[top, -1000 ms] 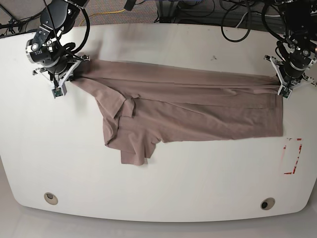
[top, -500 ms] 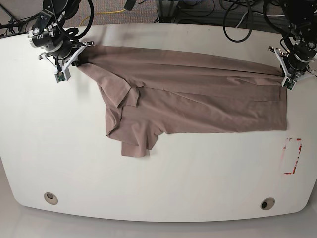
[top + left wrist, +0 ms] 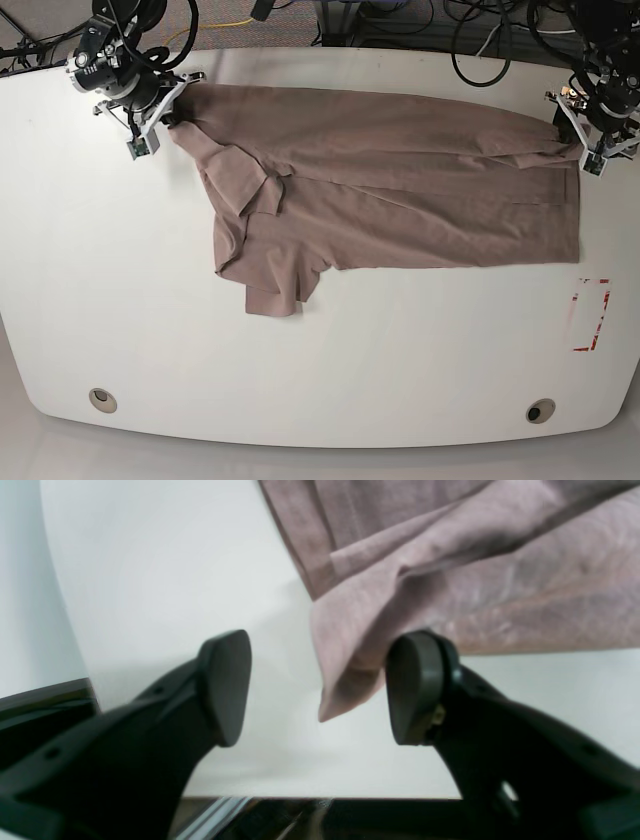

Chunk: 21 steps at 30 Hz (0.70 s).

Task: Fold the T-shirt properly
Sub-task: 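Drag the stretched shirt across the table with both grippers and lay it down, then release the shirt and move both grippers to its lower edge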

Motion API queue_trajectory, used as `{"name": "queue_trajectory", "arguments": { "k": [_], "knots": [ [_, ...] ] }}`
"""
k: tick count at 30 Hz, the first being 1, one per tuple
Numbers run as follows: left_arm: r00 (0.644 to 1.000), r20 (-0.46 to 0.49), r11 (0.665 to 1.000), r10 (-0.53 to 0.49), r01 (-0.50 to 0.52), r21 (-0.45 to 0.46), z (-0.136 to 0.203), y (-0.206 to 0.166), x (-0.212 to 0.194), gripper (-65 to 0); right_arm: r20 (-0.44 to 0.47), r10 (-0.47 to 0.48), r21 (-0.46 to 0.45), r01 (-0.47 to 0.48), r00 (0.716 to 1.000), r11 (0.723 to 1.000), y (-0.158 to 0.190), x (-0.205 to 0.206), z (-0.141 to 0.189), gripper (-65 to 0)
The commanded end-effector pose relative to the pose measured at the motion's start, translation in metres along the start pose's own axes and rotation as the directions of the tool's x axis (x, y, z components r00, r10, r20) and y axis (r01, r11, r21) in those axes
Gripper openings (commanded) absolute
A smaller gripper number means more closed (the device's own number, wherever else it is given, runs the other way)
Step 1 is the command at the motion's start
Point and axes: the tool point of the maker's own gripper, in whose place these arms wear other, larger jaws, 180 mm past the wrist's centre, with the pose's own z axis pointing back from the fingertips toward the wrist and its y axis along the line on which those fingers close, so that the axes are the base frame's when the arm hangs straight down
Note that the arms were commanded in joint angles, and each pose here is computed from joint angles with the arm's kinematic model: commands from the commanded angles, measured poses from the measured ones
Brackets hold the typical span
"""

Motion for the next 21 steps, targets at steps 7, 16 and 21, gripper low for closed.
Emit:
{"name": "queue_trajectory", "arguments": {
  "k": [7,16,21],
  "knots": [
    [0.989,0.089,0.993,0.119,-0.120,0.005,0.002,0.025,0.028,-27.1,0.035,0.010,-0.010,-0.010,0.999,1.000,-0.003,0.011,0.004,-64.4],
    [0.993,-0.005,0.993,0.114,-0.114,-0.025,-0.009,0.017,0.022,-27.1,0.049,0.014,-0.016,-0.013,0.999,1.000,-0.004,0.017,0.004,-64.4],
    [0.990,-0.003,0.990,0.143,-0.143,0.005,-0.006,0.029,0.022,-27.1,0.052,0.014,-0.017,-0.013,0.999,1.000,-0.005,0.019,0.004,-64.4]
  ]
}}
